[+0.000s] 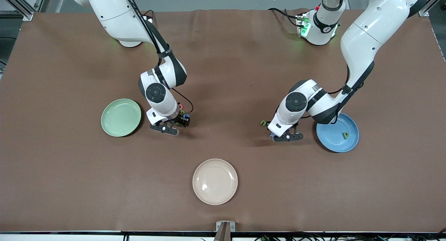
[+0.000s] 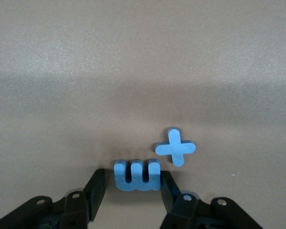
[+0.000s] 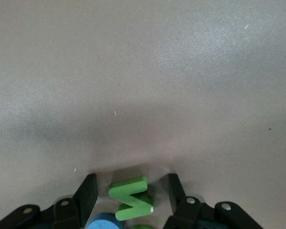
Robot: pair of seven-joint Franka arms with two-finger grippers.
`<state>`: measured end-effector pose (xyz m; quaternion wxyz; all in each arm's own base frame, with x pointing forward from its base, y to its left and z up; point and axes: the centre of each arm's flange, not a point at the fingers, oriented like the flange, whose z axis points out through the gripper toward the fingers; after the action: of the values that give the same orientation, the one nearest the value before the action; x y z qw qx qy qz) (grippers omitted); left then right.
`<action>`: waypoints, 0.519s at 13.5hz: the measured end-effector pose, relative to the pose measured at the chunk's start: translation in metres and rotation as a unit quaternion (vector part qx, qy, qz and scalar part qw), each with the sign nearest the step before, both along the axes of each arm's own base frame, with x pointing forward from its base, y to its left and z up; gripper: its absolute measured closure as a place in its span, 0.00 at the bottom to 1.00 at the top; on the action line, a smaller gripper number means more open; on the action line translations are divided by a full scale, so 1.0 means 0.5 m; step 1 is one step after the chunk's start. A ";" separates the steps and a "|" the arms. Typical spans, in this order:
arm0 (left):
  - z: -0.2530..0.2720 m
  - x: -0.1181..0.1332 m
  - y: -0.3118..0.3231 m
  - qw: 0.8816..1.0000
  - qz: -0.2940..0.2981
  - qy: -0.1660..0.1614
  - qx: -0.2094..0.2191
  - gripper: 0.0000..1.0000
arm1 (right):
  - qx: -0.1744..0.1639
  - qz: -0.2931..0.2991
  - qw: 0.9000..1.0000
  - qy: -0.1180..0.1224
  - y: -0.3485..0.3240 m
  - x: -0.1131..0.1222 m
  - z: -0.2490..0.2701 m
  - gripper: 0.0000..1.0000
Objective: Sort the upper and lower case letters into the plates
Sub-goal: 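Grasp the blue m with the left gripper while the right gripper grasps M, then place the blue m in the blue plate while the right gripper places M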
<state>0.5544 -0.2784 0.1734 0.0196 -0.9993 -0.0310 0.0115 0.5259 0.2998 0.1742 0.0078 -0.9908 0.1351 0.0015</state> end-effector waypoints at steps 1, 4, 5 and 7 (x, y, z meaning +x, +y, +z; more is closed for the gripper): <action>0.002 0.002 0.000 1.000 0.001 -0.001 0.000 0.51 | 0.000 0.000 1.000 0.000 0.002 0.000 0.003 0.44; 0.007 0.008 0.002 1.000 0.003 -0.004 -0.001 0.59 | -0.001 -0.001 1.000 0.002 0.002 0.000 0.008 0.61; 0.007 0.009 0.002 1.000 0.007 -0.004 -0.001 0.59 | -0.001 -0.001 1.000 0.003 0.002 0.000 0.009 0.66; 0.009 0.013 0.004 1.000 0.016 -0.006 -0.001 0.59 | -0.002 -0.001 1.000 0.004 0.002 0.000 0.009 0.66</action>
<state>0.5608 -0.2763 0.1780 0.0184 -0.9987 -0.0467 0.0060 0.5260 0.3006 0.1786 0.0056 -0.9906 0.1365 0.0052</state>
